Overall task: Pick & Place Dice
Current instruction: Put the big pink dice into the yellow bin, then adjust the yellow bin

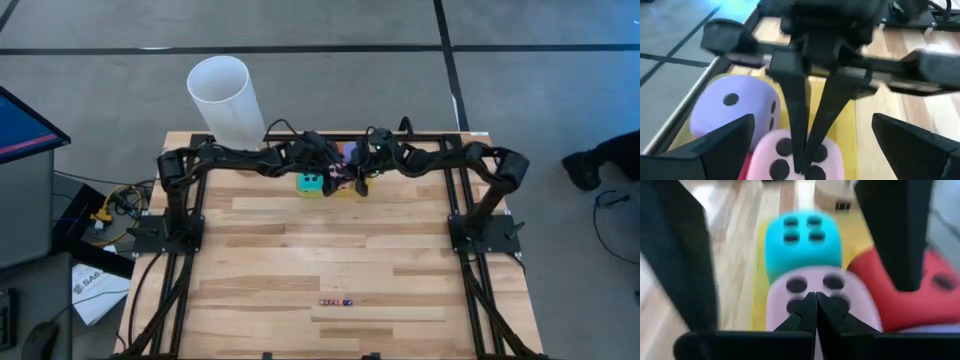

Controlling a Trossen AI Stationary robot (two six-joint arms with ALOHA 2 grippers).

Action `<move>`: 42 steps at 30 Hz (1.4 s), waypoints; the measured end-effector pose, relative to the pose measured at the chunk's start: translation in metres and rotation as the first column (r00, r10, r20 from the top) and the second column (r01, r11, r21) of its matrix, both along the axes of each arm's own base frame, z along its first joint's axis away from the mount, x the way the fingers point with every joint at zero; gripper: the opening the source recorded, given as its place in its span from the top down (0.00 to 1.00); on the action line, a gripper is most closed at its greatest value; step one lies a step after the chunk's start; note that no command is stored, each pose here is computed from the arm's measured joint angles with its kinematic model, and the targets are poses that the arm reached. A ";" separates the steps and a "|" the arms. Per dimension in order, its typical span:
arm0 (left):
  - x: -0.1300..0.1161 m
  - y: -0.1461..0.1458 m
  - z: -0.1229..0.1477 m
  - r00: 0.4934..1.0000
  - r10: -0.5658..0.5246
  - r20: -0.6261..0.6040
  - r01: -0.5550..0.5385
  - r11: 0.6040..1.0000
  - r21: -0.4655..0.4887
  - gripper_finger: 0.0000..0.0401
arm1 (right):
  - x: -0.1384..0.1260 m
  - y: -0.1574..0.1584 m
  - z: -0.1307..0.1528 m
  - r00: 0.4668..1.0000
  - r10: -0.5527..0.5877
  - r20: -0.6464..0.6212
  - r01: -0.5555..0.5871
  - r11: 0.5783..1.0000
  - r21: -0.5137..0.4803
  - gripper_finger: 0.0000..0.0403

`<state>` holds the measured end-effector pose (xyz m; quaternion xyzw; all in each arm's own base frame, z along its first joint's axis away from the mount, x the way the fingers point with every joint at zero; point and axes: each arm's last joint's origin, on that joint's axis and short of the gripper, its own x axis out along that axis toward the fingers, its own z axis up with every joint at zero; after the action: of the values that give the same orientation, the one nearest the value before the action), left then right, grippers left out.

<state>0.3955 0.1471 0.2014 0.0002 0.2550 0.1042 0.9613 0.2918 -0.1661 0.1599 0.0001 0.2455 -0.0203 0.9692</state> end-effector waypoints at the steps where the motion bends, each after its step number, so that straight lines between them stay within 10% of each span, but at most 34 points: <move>1: 0.000 0.001 0.002 1.000 0.002 0.011 -0.002 1.000 0.004 0.02 | -0.001 -0.001 0.006 1.000 -0.001 0.022 0.001 1.000 -0.017 1.00; 15: -0.013 -0.001 0.042 0.996 -0.005 0.092 -0.001 0.998 0.060 0.02 | -0.040 -0.012 0.056 0.996 -0.074 0.047 0.077 0.994 -0.075 1.00; 42: -0.028 -0.012 0.051 0.996 -0.009 0.094 0.008 1.000 0.007 0.02 | -0.048 -0.010 0.054 0.996 -0.084 -0.024 0.083 0.996 -0.027 1.00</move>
<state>0.3670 0.1350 0.2523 -0.0003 0.2092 0.1010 0.9726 0.2435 -0.1760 0.2142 -0.0026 0.2571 -0.0641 0.9642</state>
